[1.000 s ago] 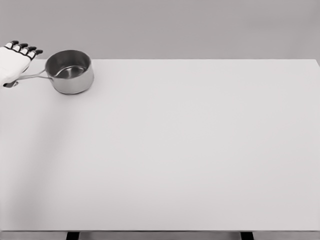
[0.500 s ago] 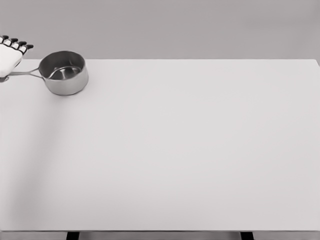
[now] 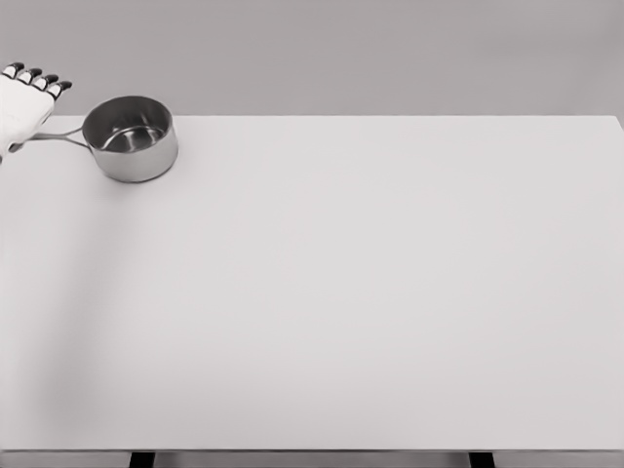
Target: Rotate pot handle
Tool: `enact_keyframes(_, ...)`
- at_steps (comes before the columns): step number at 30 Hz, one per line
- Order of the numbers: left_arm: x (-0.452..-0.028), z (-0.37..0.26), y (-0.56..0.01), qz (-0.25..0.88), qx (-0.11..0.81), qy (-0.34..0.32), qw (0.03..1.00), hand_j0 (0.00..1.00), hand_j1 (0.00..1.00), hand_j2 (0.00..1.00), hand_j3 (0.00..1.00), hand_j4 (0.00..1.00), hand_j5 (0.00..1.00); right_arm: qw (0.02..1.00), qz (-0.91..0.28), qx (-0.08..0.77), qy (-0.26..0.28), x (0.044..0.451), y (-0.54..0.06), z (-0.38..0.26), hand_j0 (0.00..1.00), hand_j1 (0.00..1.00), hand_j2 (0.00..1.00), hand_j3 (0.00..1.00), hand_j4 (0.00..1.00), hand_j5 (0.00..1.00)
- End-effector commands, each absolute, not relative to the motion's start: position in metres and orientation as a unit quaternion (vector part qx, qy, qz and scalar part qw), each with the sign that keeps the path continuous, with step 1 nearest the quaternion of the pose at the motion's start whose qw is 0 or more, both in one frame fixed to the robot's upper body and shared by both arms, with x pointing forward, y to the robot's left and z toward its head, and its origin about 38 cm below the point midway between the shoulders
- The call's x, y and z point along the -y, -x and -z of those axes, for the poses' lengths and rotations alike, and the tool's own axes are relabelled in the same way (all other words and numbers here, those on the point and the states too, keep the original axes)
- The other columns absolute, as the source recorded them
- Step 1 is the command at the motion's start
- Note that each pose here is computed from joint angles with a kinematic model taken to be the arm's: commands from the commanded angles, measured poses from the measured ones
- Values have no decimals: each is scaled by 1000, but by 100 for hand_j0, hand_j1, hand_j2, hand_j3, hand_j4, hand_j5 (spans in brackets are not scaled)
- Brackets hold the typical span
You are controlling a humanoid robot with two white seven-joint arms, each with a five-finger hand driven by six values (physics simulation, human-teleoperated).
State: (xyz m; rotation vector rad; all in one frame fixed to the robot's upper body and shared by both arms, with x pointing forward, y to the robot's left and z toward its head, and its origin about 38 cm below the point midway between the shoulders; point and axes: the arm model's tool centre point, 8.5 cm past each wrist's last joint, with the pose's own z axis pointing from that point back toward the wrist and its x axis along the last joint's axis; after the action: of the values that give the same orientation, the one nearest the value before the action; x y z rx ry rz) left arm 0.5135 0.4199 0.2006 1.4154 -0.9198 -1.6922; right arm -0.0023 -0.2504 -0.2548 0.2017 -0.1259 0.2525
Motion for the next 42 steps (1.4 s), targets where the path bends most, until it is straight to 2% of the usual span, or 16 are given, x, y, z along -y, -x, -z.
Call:
enact_keyframes(1,-421,-198,-514,660,353,-552,368,100,100,100,100,100,100,985,-126,63,-100,250,2,255,100,100,100,100,100,100)
enact_keyframes(21,-399,-208,-531,655,360,-562,354,100,100,100,100,100,100,985,-126,63,-100,250,2,255,100,100,100,100,100,100)
enact_keyframes(29,-405,-224,-531,648,365,-570,349,100,100,100,100,100,100,985,-126,63,-100,250,2,255,100,100,100,100,100,100)
enact_keyframes(33,-444,-242,-517,630,362,-578,371,100,100,100,100,100,100,985,-126,63,-100,250,2,255,100,100,100,100,100,100)
enact_keyframes(37,-451,-239,-510,642,373,-557,372,100,100,100,100,100,100,985,-126,63,-100,250,2,255,100,100,100,100,100,100)
enact_keyframes(39,-448,-215,-502,651,390,-523,388,100,100,100,100,100,100,985,-126,63,-100,250,2,255,100,100,100,100,100,100)
enact_keyframes(42,-437,-220,-501,657,417,-504,376,100,100,100,100,100,100,985,-126,63,-100,250,2,255,100,100,100,100,100,100)
